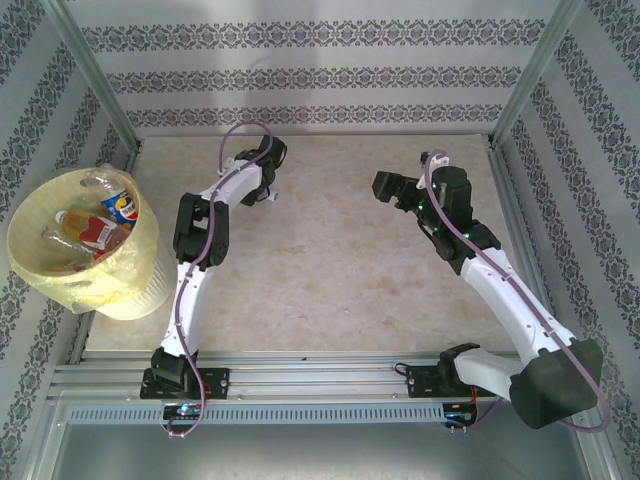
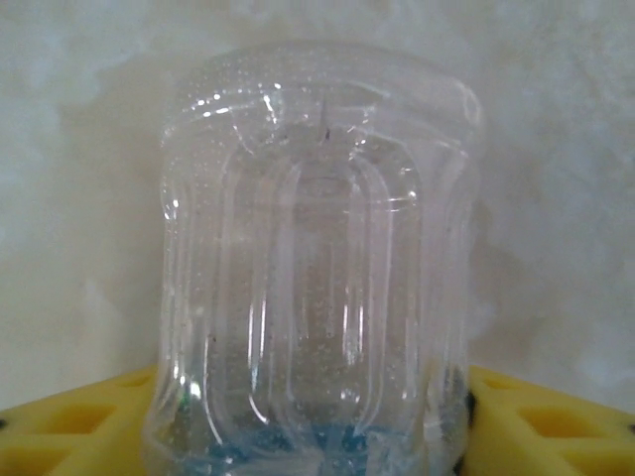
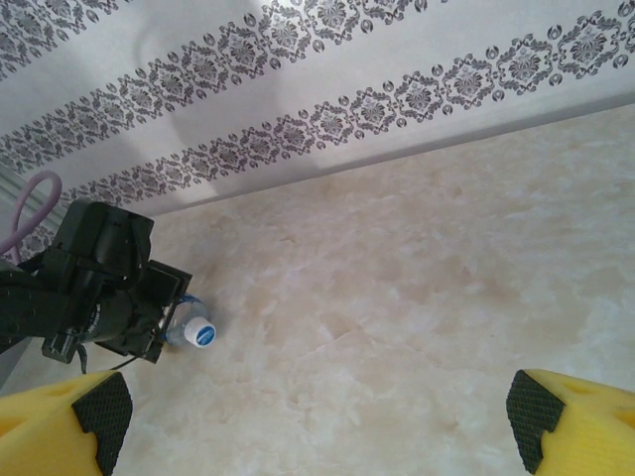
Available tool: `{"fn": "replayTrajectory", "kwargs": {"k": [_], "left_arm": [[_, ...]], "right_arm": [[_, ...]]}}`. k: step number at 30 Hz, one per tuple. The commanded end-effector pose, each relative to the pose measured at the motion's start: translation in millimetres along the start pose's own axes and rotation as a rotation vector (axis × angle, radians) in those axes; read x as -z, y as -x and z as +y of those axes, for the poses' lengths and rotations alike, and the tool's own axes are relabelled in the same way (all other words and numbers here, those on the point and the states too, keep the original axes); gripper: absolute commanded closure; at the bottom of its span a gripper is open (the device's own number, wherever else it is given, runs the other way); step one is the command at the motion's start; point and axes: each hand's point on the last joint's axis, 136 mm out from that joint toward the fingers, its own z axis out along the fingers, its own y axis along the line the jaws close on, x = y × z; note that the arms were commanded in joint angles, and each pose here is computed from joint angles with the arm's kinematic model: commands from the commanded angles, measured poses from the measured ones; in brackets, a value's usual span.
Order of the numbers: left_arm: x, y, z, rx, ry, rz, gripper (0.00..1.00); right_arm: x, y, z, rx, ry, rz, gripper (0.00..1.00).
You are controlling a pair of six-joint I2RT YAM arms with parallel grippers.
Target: Put the plastic bottles in the bin
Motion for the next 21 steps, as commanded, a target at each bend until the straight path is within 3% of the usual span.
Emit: {"fn": "replayTrajectory", "kwargs": {"k": [1,7,14,18,21], "left_arm": [[20.3,22.3,-4.0,0.001,-0.087,-0.04,0.44],[110.2,59.1,-27.4,-0.155,-0.405,-0.046,0.47],[245.7,114.1,-25.8,-0.416,-0.606,-0.081,0.47],[317.5,167.9,1.2,-0.517,-0.588,-0.204,0.46],[355.5,210.2,36.4,-0.577,-0.475,-0.309,0.45]], "right_arm": [[8.2,10.3,-3.9,0.015,-0.022,-0.04,0.02],[1.1,14.0,5.4,-0.007,0.037,-0.064,0.02],[-12.6,24.6,19.9,-0.028,0.11,-0.101,0.02],[-20.3,30.0,27.4,-0.028,0.131,-0.101,0.02],[-26.6,32.5,33.4,-0.032,0.149,-0.101,0.02]]}}
